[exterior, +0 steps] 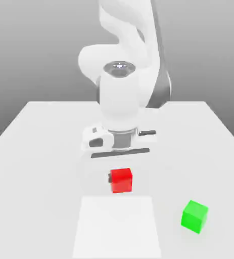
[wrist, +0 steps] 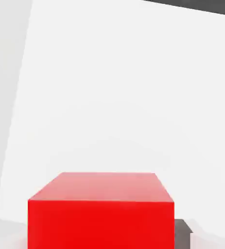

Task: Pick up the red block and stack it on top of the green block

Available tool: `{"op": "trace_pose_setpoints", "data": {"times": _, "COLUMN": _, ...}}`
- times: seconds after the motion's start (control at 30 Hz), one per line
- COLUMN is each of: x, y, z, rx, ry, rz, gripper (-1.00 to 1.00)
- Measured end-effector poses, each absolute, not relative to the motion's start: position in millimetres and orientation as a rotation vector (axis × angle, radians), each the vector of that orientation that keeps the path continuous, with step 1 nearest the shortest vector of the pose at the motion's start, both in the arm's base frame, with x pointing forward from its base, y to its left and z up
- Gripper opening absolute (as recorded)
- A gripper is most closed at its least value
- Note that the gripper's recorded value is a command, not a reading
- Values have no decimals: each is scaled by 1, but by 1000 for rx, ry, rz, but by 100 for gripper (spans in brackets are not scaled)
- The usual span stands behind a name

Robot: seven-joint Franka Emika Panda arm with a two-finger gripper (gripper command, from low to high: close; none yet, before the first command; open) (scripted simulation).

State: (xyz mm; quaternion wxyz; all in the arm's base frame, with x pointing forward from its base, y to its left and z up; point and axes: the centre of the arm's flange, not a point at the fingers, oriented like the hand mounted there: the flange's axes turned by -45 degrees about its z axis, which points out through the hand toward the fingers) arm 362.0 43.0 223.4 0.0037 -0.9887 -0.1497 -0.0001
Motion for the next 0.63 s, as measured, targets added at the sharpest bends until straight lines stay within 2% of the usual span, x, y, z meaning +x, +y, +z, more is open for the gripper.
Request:
{"op": "trace_pose_setpoints", "data": {"times": 0.33, "x": 385, "y": 189, "z": 244, "rx": -2933, "ry": -1117, "rz": 1, "gripper": -100}}
{"op": "trace_pose_setpoints", "data": {"times": 0.4, "x": 385, "y": 205, "z": 235, "rx": -2912, "ry": -1177, "rz": 1, "gripper": -100}}
{"op": "trace_pose_setpoints", "data": {"times": 0.53, "x": 388, "y": 204, "z": 190, "rx": -2914, "ry": -1175, "rz": 1, "gripper": -100}}
{"op": "trace_pose_setpoints", "data": {"times": 0.57, "x": 388, "y": 204, "z": 184, "rx": -2914, "ry": -1175, "rz": 1, "gripper": 100}}
{"op": "trace_pose_setpoints", "data": {"times": 0.63, "x": 388, "y": 204, "z": 184, "rx": -2914, "ry": -1175, "rz": 1, "gripper": 100}}
